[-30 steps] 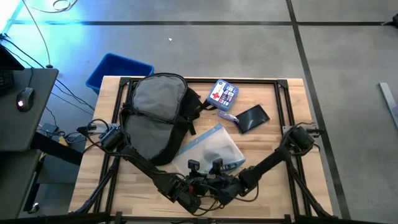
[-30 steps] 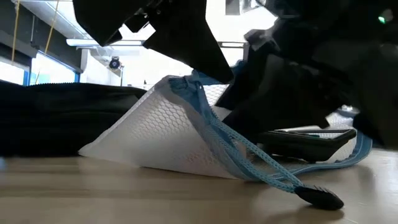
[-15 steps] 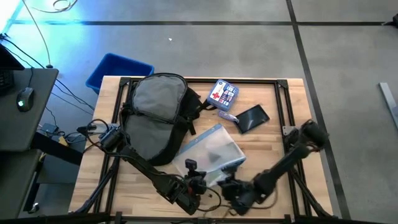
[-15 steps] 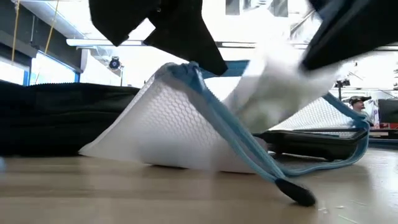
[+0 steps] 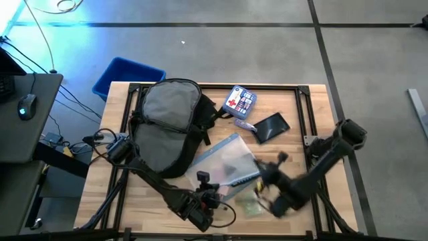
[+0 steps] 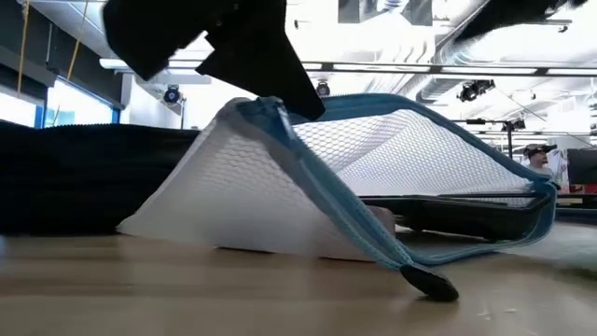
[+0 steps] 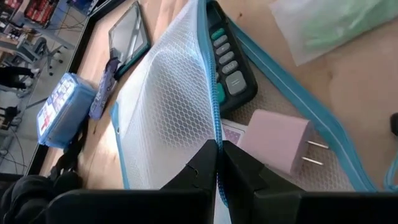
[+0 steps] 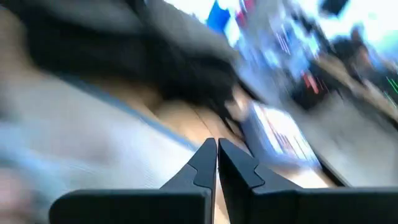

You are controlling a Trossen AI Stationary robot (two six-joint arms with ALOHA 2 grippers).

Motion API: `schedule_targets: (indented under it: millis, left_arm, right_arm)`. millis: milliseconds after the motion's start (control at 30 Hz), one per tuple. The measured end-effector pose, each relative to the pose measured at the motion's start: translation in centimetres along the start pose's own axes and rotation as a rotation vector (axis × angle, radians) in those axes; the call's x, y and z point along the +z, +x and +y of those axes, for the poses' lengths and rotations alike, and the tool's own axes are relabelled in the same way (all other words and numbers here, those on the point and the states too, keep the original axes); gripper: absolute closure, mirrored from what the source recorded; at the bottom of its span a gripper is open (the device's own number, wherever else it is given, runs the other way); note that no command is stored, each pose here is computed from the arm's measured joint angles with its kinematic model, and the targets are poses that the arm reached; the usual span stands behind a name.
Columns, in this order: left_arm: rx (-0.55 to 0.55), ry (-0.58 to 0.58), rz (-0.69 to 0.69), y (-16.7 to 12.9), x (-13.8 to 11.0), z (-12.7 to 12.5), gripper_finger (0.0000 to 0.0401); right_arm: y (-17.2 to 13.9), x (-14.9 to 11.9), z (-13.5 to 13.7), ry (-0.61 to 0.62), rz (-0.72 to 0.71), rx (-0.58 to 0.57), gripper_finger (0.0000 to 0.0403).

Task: Unpack backpack
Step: Remove the green earphones from the white zip bag

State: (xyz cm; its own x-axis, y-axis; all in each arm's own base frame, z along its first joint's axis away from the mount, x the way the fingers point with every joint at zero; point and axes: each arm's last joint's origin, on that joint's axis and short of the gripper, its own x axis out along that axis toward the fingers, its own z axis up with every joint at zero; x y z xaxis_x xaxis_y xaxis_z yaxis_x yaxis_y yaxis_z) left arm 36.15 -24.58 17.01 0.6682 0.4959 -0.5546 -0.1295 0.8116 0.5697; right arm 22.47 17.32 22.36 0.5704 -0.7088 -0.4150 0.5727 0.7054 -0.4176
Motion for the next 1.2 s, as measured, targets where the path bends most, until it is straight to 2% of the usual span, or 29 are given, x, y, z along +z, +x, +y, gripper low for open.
schedule_targets:
  millis: [67,100,167,267,367,467,600,800,933,1000,1067,1200]
  left_arm:
    - [-0.003,0.012,0.002,-0.2,-0.1,-0.1,0.0401]
    - [-0.005,0.011,0.003,-0.3,-0.2,-0.2,0.0401]
    - [-0.004,0.019,0.011,-0.3,-0.6,-0.3,0.0401]
    - [-0.007,0.029,0.013,-0.5,-0.7,-0.5,0.0401]
    - [-0.015,0.022,0.016,-0.4,-0.8,-0.6,0.0401]
    - [-0.020,0.022,0.017,-0.4,-0.8,-0.7,0.0401]
    - [-0.056,0.018,0.032,-0.4,-0.8,-0.7,0.0401]
    - [-0.069,0.023,0.041,-0.2,-0.9,-0.9,0.0401]
    - [-0.076,0.021,0.042,-0.2,-0.9,-1.0,0.0401]
    - [-0.077,0.022,0.043,-0.2,-0.9,-1.0,0.0401]
    - [-0.076,0.020,0.041,-0.2,-0.9,-1.0,0.0401]
    - [-0.083,0.019,0.044,-0.2,-0.9,-1.0,0.0401]
  right_arm:
    - [1.2,0.2,-0.2,-0.032,0.111,-0.005,0.0403]
    - [1.3,0.2,0.1,-0.066,0.153,0.029,0.0403]
    - [1.2,0.4,1.1,-0.128,0.230,0.164,0.0403]
    - [0.3,0.7,3.2,-0.168,0.315,0.446,0.0403]
    - [-0.3,0.8,5.3,-0.094,0.334,0.630,0.0394]
    - [-0.3,0.5,6.6,-0.041,0.407,0.728,0.0362]
    - [0.2,-1.1,8.0,-0.016,0.560,0.755,0.0287]
    - [0.9,-3.4,10.6,0.018,0.656,0.770,0.0161]
    - [1.7,-4.7,11.8,0.064,0.694,0.713,0.0114]
    - [2.1,-5.2,12.2,0.072,0.723,0.689,0.0112]
    - [2.4,-5.5,12.3,0.079,0.737,0.673,0.0128]
    - [2.6,-5.6,11.9,0.129,0.737,0.585,0.0211]
